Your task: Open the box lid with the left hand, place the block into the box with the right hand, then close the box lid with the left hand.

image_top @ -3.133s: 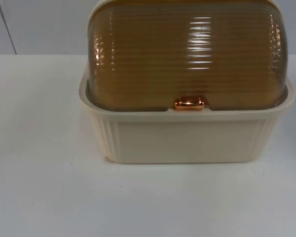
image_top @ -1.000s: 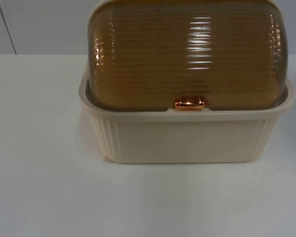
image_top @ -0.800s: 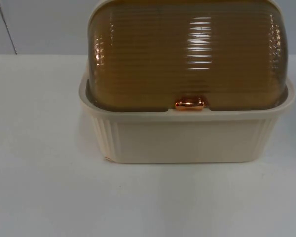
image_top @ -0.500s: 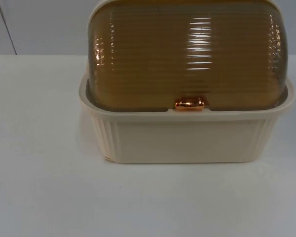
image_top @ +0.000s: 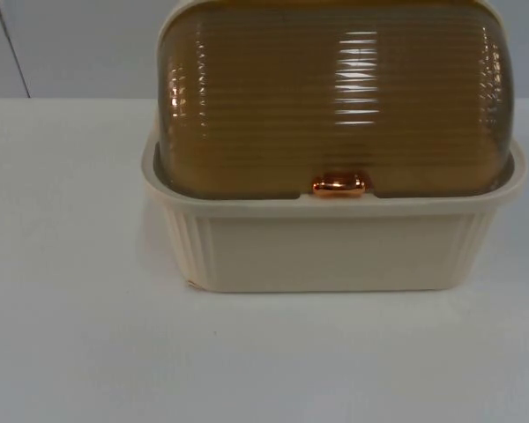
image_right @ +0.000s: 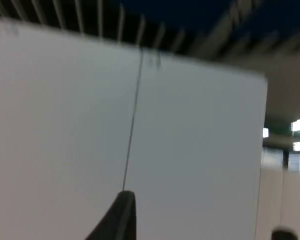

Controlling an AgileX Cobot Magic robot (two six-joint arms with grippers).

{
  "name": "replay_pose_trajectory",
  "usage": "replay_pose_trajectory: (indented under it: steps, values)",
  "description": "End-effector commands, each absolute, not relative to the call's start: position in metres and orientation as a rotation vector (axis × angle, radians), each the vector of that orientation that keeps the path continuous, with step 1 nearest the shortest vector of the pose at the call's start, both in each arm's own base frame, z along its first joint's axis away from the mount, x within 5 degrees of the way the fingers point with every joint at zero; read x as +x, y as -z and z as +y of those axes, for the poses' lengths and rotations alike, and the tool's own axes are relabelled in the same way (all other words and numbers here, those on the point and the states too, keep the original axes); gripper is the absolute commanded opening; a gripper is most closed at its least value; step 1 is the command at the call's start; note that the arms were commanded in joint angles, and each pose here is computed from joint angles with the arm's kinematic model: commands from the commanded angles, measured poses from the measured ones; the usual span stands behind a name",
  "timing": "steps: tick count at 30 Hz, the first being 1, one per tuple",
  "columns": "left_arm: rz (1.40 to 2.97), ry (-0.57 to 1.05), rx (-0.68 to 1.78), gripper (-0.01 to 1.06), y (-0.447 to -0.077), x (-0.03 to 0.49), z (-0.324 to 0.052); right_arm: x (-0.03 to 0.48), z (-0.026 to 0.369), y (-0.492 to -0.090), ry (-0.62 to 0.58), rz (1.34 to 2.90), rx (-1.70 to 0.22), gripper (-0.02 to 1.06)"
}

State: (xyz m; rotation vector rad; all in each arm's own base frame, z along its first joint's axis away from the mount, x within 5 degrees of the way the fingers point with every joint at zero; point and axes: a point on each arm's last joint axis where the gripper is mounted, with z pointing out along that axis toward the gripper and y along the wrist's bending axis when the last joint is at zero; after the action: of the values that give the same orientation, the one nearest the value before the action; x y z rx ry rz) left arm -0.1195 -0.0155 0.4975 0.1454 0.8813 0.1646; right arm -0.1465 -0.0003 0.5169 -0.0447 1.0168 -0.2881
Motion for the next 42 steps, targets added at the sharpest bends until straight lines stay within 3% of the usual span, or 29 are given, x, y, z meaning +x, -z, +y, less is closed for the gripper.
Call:
replay_pose_trajectory:
  steps: [1,8,14,19,23,28,42]
  values:
    - [0.8,-0.246,0.159,0.44,-0.504,-0.148,-0.022,-0.165,0.009,-0.514,0.295,0.972,-0.078,1.05]
    - [0.755,-0.208,0.18,0.44,-0.509,-0.172,-0.023,-0.178,0.013,-0.5,0.243,1.008,-0.105,1.05]
    - [0.825,-0.214,0.21,0.44,-0.499,-0.175,-0.021,-0.193,0.014,-0.489,0.224,0.992,-0.097,1.05]
    - [0.882,-0.166,0.19,0.44,-0.486,-0.17,-0.02,-0.178,0.008,-0.472,0.153,1.097,-0.141,1.05]
    - [1.045,-0.153,0.14,0.44,-0.451,-0.143,-0.014,-0.153,0.008,-0.442,0.116,1.192,-0.147,1.05]
    - [1.195,-0.099,0.128,0.44,-0.434,-0.119,-0.014,-0.128,0.008,-0.426,0.079,1.326,-0.142,1.05]
    - [1.168,-0.074,0.165,0.44,-0.436,-0.121,-0.011,-0.127,0.008,-0.428,0.073,1.297,-0.144,1.05]
